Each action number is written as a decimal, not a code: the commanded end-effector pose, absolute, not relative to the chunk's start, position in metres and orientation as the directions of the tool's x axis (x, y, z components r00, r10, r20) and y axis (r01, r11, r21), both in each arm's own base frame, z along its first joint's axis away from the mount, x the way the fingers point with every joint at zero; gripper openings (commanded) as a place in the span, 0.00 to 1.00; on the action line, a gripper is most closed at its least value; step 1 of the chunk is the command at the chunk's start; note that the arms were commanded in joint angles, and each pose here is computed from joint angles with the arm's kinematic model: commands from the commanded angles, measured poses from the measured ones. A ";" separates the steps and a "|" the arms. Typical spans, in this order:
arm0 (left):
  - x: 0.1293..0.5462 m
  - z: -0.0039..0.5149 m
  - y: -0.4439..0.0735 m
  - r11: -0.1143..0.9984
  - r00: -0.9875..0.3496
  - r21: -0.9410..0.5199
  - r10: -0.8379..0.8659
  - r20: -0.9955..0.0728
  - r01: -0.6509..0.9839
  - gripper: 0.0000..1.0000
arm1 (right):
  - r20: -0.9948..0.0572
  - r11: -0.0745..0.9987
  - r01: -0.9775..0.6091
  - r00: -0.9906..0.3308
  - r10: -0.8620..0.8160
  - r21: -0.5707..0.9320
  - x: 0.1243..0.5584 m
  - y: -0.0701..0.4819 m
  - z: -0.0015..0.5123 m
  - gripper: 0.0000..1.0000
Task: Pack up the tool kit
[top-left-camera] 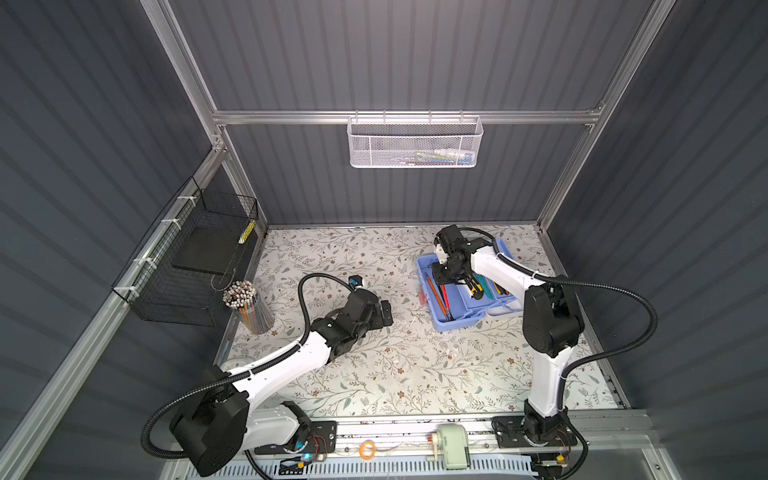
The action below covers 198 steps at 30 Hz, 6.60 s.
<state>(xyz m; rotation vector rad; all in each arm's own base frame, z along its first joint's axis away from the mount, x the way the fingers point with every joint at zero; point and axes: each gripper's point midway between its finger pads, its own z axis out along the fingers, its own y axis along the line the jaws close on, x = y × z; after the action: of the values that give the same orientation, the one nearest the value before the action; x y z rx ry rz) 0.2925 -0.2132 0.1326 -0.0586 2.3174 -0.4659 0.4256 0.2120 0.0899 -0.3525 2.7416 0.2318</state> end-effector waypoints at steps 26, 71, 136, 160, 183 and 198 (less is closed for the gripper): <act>0.299 0.119 -0.225 0.941 -0.754 -0.316 -0.121 -0.646 0.119 1.00 | -0.464 0.951 -0.281 -0.865 -0.192 0.131 0.412 0.211 0.142 0.53; 0.301 0.121 -0.361 0.665 -0.861 -0.629 0.041 -0.507 0.403 0.75 | -0.591 0.922 -0.003 -0.768 0.246 0.387 0.414 -0.006 0.148 0.99; 0.313 0.088 -0.342 0.788 -0.858 -0.488 0.096 -0.504 0.375 0.26 | -0.576 0.765 -0.232 -0.789 0.212 0.600 0.383 0.094 0.174 0.77; 0.313 0.089 -0.345 0.780 -0.858 -0.499 0.090 -0.506 0.377 0.26 | -0.566 0.827 -0.185 -0.803 0.184 0.531 0.378 0.134 0.178 0.76; 0.321 0.138 -0.329 0.804 -0.811 -0.478 0.008 -0.585 0.353 0.49 | -0.587 0.958 -0.105 -0.806 0.076 0.267 0.378 0.154 0.175 0.77; 0.338 0.135 -0.358 0.786 -0.819 -0.470 0.079 -0.568 0.402 0.52 | -0.589 0.964 -0.116 -0.807 0.050 0.240 0.380 0.162 0.177 0.78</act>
<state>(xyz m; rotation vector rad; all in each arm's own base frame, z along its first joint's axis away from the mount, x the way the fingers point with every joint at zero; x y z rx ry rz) 0.3413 -0.3537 0.1488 0.3050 2.3876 -0.8294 0.3796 0.1532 0.1744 -0.0226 2.4800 0.3400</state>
